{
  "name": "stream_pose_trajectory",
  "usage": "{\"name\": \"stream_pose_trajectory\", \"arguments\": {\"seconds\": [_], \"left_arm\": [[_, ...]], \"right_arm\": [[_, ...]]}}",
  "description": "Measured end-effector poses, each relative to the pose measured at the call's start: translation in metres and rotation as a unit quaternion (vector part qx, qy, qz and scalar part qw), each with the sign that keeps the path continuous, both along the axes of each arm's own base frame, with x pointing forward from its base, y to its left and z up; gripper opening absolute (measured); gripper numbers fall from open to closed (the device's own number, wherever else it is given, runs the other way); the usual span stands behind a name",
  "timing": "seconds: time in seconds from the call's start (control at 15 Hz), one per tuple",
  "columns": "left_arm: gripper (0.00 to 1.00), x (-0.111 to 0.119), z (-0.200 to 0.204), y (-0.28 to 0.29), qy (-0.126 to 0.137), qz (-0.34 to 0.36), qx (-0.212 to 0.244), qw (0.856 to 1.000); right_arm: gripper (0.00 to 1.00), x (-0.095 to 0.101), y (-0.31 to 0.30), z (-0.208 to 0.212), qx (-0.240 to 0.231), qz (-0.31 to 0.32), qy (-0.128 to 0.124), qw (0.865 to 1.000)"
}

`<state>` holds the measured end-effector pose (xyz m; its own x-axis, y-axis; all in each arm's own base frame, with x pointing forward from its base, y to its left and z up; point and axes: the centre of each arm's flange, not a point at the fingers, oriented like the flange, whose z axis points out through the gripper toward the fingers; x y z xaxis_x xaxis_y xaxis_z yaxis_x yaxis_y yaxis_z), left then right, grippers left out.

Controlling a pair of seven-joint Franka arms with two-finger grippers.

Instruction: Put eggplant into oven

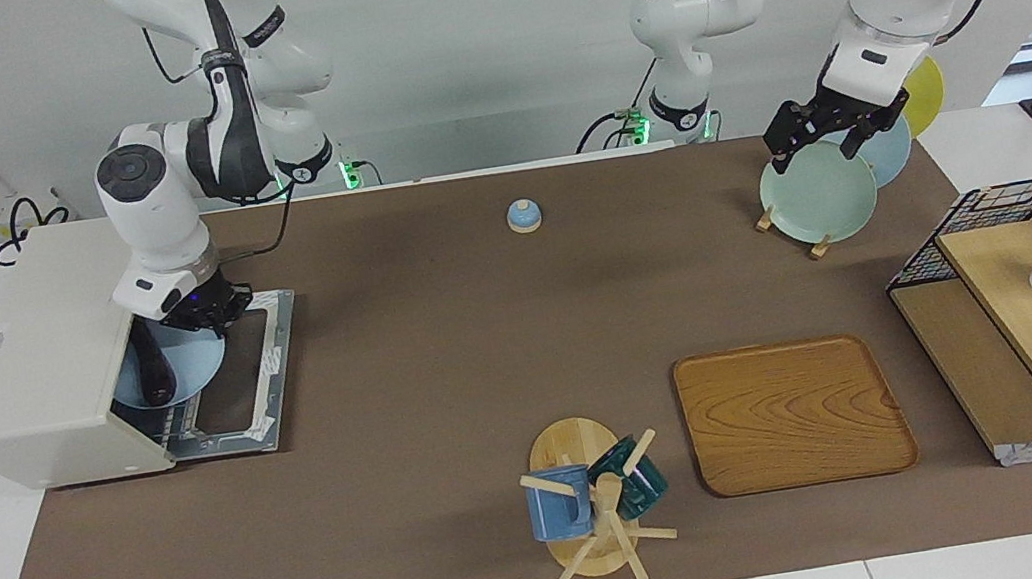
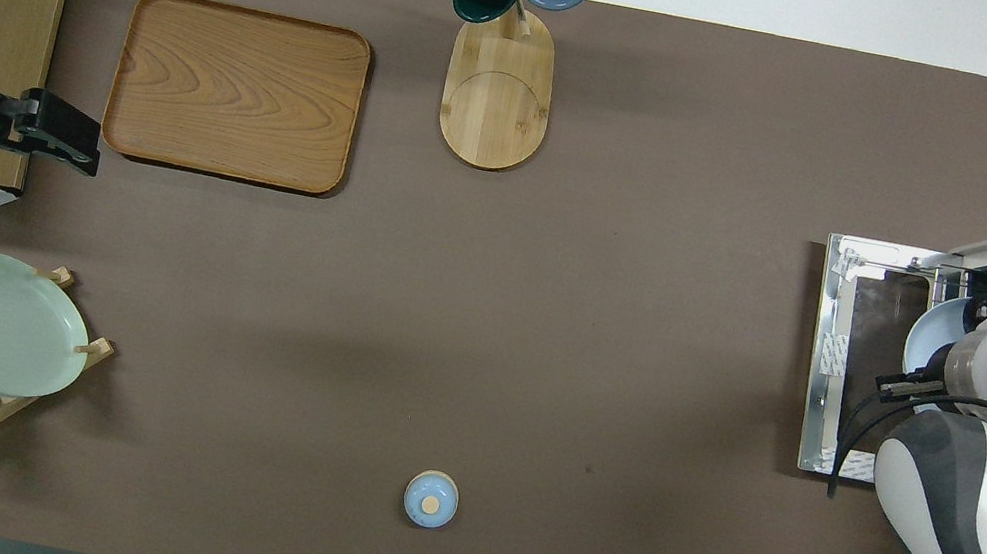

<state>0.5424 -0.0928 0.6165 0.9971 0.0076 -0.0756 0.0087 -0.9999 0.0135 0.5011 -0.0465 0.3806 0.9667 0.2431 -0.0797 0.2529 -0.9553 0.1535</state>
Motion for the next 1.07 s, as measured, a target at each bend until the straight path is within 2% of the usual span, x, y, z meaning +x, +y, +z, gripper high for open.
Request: {"name": "stream_pose_trajectory", "arguments": {"seconds": [0.27,0.47,0.53,0.73,0.93,1.0,1.07], "left_arm": [[1.0,0.0,0.0,0.0,0.0,0.0,0.0,1.0],[1.0,0.0,0.0,0.0,0.0,0.0,0.0,1.0],[1.0,0.0,0.0,0.0,0.0,0.0,0.0,1.0],[1.0,0.0,0.0,0.001,-0.001,0.001,0.0,1.0],[1.0,0.0,0.0,0.001,-0.001,0.001,0.0,1.0],[1.0,0.0,0.0,0.001,-0.001,0.001,0.0,1.0],[1.0,0.0,0.0,0.001,-0.001,0.001,0.0,1.0]], "right_arm": [[0.03,0.0,-0.002,0.0,0.0,-0.002,-0.001,1.0],[0.23,-0.002,-0.002,-0.006,0.001,-0.002,0.005,1.0],[0.24,-0.002,-0.002,-0.008,0.001,-0.002,0.007,1.0],[0.25,0.001,0.005,-0.002,0.0,0.004,0.008,1.0],[0.24,0.014,0.049,0.032,0.013,0.019,0.025,0.999],[0.23,0.018,0.066,0.045,0.014,0.02,0.023,0.999],[0.16,0.021,0.081,0.051,0.015,0.019,0.016,1.0]]}}
